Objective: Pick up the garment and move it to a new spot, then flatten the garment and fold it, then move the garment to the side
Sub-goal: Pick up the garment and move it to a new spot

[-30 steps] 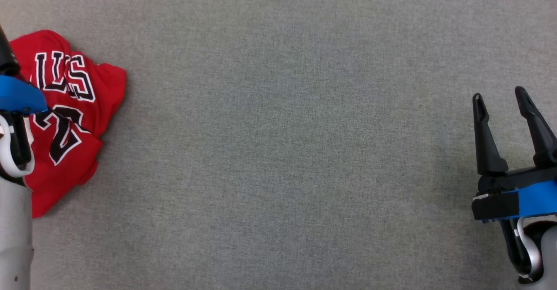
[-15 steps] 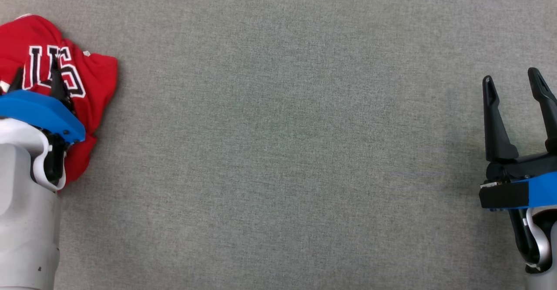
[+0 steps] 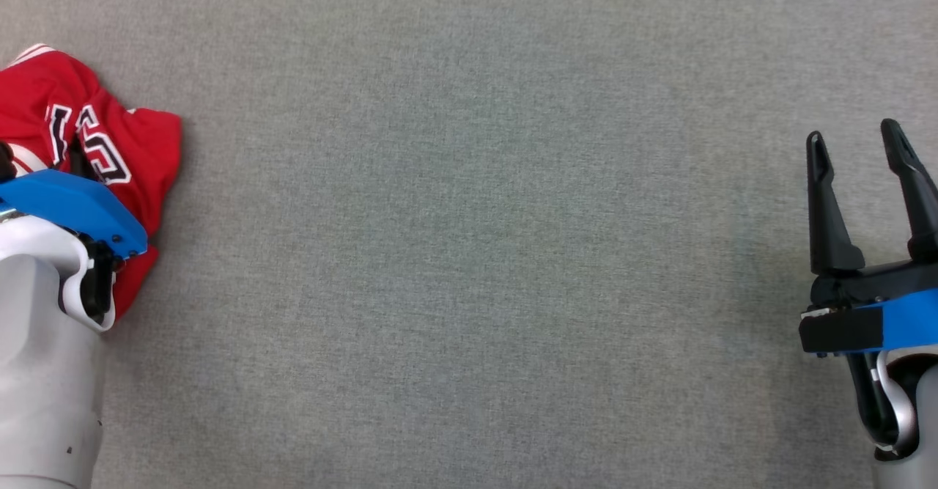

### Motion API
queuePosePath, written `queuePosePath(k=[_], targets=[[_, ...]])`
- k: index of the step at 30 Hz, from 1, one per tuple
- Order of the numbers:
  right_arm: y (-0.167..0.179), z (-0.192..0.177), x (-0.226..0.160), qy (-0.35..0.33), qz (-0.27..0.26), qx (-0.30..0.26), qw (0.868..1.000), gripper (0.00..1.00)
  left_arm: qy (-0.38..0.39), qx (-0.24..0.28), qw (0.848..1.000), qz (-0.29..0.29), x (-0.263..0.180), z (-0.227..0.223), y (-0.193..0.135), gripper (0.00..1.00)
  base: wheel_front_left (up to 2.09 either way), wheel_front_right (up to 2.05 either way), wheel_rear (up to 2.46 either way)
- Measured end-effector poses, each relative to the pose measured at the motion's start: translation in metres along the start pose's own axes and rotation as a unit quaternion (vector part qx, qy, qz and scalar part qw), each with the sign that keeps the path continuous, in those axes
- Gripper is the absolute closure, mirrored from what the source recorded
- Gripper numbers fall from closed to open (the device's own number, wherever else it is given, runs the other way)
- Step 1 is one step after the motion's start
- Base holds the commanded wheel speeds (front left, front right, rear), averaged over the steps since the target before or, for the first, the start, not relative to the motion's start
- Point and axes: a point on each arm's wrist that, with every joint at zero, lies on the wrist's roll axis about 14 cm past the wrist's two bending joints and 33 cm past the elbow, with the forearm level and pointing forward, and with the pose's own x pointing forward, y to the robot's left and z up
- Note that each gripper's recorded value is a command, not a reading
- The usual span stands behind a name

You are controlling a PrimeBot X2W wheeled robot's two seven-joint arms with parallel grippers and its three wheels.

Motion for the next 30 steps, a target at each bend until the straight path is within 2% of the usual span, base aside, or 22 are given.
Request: queuePosePath(k=[6,11,16,21,26,30], targets=[[-0.004,0.016,-0.013,-0.021,-0.016,0.010,1.000,0.00,-0.116,0.023,0.993,-0.026,-0.006,0.070,-0.019,1.00,0.00,0.00,0.00],[-0.010,0.029,-0.029,-0.038,-0.035,0.020,0.998,0.00,-0.224,0.049,0.971,-0.071,-0.024,0.141,-0.058,1.00,0.00,0.00,0.00],[-0.024,0.037,-0.049,-0.049,-0.064,0.027,0.996,0.00,-0.337,0.079,0.928,-0.135,-0.058,0.214,-0.117,1.00,0.00,0.00,0.00],[-0.040,0.038,-0.074,-0.053,-0.099,0.032,0.993,0.00,-0.414,0.092,0.879,-0.216,-0.100,0.260,-0.189,1.00,0.00,0.00,0.00],[-0.060,0.040,-0.099,-0.057,-0.139,0.034,0.988,0.00,-0.457,0.102,0.828,-0.308,-0.149,0.279,-0.271,1.00,0.00,0.00,0.00],[-0.074,0.039,-0.118,-0.055,-0.167,0.034,0.984,0.00,-0.463,0.107,0.797,-0.372,-0.180,0.276,-0.326,1.00,0.00,0.00,0.00]])
